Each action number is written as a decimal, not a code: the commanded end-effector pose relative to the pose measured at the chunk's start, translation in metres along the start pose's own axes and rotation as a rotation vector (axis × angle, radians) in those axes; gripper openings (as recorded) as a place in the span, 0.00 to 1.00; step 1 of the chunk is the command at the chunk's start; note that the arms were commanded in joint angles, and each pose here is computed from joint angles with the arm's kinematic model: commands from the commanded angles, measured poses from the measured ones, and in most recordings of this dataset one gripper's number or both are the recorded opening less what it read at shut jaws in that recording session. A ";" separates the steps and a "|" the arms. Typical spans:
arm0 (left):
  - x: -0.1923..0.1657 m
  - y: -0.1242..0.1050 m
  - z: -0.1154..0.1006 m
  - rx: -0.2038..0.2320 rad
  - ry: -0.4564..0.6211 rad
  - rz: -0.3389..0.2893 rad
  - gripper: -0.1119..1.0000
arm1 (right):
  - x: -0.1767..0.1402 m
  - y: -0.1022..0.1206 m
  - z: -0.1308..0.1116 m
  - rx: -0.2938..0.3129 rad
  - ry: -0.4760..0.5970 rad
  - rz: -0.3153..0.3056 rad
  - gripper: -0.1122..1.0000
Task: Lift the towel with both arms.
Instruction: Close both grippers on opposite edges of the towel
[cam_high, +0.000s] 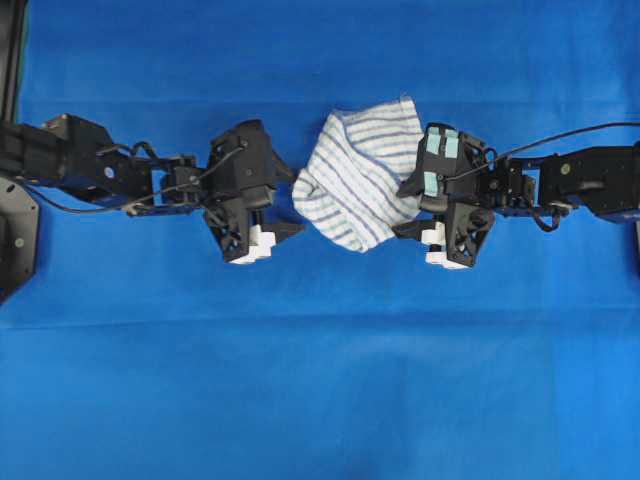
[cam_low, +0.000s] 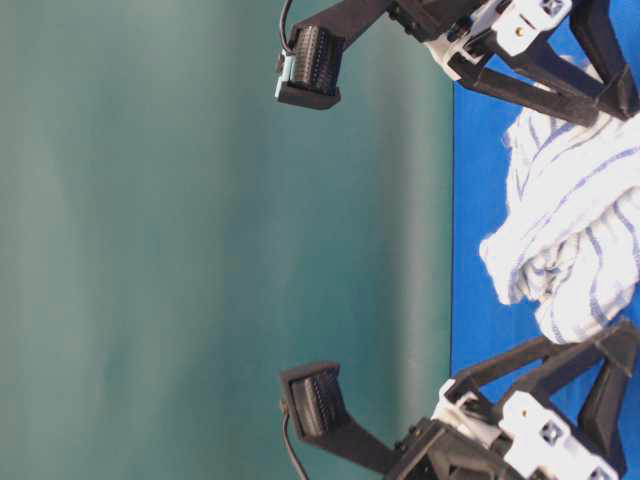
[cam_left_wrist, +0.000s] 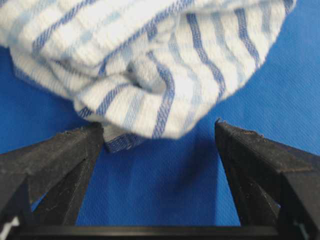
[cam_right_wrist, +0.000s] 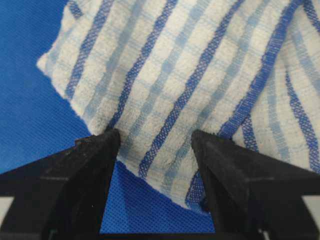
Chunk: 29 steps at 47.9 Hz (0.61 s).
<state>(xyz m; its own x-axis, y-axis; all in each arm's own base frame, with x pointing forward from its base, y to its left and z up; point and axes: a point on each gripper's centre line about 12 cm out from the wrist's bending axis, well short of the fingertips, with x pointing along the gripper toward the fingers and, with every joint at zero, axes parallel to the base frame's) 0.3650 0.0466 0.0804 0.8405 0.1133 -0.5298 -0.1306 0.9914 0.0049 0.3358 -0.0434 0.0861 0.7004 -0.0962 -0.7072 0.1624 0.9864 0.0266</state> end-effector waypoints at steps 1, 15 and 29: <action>0.005 0.002 0.012 -0.005 -0.038 0.007 0.89 | -0.002 -0.002 0.010 0.009 -0.034 -0.005 0.67; 0.007 0.011 0.001 -0.015 0.016 0.026 0.55 | -0.002 -0.003 0.009 0.002 -0.029 -0.005 0.28; -0.012 0.015 0.023 -0.025 -0.004 0.034 0.14 | -0.015 -0.002 0.025 0.001 -0.049 -0.002 0.11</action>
<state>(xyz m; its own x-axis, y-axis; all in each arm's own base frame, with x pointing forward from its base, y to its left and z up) 0.3612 0.0591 0.0826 0.8128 0.1388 -0.5658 -0.1669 0.9860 0.0022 0.3352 -0.0452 0.0936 0.6979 -0.0989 -0.7093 0.1656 0.9859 0.0255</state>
